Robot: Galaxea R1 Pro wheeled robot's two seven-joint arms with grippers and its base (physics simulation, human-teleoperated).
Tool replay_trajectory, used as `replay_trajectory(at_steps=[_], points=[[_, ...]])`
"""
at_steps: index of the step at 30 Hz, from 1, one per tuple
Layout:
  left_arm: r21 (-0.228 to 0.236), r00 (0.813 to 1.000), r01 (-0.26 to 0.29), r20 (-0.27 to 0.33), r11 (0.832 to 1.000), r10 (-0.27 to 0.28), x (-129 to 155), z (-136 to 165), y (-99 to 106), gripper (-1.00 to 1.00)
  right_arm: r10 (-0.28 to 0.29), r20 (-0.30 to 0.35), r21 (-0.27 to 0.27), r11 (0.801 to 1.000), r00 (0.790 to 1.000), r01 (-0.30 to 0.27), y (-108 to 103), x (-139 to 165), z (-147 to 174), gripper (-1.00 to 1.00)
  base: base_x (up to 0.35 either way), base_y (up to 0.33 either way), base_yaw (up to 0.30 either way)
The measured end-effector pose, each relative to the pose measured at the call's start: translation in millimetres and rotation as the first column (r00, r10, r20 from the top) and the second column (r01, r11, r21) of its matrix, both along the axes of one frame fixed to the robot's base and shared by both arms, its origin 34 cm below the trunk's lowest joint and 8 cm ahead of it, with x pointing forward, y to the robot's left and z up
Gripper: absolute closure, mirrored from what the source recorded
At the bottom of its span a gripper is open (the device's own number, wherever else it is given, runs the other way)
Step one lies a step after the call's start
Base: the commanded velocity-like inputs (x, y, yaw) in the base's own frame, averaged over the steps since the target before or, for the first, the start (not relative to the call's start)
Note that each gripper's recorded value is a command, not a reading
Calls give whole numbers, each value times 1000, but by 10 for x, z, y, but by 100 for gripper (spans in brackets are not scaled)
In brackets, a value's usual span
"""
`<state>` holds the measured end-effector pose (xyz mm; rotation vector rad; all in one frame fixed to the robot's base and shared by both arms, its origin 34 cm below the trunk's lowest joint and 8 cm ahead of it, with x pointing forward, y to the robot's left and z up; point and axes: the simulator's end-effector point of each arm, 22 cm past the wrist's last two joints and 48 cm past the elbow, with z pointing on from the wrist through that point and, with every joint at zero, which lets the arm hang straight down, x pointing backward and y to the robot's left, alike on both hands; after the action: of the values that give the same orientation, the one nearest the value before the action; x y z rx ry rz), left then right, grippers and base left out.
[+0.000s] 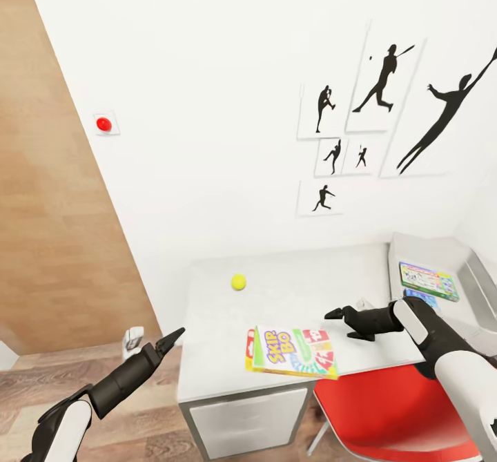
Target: Put all the toys in the child's room - the three board games (two on the bed and one on the table), the two jigsaw puzzles on the table, and the tennis ball on the table - inside the toy box on the table in the child's room.
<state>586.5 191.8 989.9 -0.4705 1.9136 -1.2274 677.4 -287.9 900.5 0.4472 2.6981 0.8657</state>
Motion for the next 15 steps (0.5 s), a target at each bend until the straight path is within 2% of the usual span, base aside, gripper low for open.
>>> replay_trajectory(at_steps=[6,15], points=[[0,1000,0,-1,1000,0,0,-3,-1,-100,2,-2,0,1000,1000,-2,10,-6,-9,-100,100,102,0],[0,1000,1,-1,1000,-1,0,-5,-7,-100,8,-5,3,1000,1000,-8,61,-13,-24,-100,35,35,0]])
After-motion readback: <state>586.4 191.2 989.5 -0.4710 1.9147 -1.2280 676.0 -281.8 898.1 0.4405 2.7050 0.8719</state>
